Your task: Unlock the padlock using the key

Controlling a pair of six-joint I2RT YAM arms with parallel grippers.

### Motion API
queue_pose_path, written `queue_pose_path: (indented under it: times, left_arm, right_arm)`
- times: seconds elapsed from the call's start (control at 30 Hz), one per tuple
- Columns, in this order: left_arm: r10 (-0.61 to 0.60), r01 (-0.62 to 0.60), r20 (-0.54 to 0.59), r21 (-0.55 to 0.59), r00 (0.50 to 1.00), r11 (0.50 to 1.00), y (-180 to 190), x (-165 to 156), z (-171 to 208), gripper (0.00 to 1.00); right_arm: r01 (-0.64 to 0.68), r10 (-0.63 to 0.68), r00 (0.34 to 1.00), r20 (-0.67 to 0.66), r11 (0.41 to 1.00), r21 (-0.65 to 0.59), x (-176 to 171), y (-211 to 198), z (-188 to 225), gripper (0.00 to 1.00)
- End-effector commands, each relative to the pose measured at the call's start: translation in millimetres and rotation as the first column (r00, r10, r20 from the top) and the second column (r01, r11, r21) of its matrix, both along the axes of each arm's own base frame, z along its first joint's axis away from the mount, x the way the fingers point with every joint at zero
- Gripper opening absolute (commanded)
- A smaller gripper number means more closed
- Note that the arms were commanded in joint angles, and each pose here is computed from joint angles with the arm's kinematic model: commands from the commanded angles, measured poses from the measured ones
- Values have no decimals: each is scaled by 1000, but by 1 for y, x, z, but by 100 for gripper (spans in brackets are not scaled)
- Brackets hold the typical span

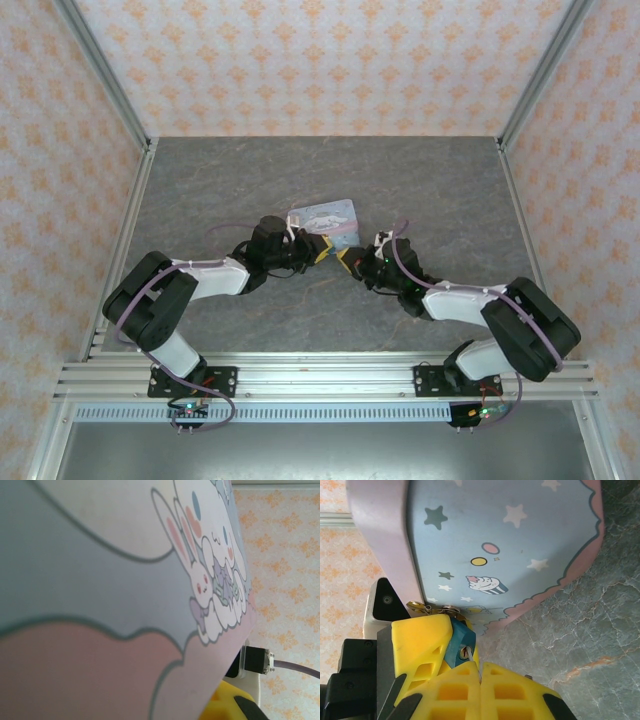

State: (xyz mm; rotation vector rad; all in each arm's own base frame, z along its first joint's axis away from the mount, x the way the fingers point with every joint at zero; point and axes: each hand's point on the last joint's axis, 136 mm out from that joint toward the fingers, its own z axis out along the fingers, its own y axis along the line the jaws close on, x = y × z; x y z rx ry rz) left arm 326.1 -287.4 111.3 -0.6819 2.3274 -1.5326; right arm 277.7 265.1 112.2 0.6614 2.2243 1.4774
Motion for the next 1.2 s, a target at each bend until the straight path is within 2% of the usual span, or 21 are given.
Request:
queue_pose_path:
  times: [0.0, 0.27, 0.53, 1.17]
  left_arm:
    - [-7, 9, 60, -36, 998, 999, -7, 3, 22, 0]
    - [-19, 23, 70, -59, 997, 998, -13, -1, 28, 0]
    - [-29, 39, 96, -104, 995, 994, -13, -8, 37, 0]
    - [-35, 50, 129, -117, 991, 992, -12, -11, 47, 0]
  right_arm:
    - [-13, 11, 999, 44, 999, 46, 6, 10, 18, 0]
    - [22, -26, 998, 57, 997, 69, 12, 8, 18, 0]
    - [54, -64, 996, 65, 988, 147, 19, 6, 22, 0]
    - [38, -45, 999, 28, 975, 220, 29, 3, 27, 0]
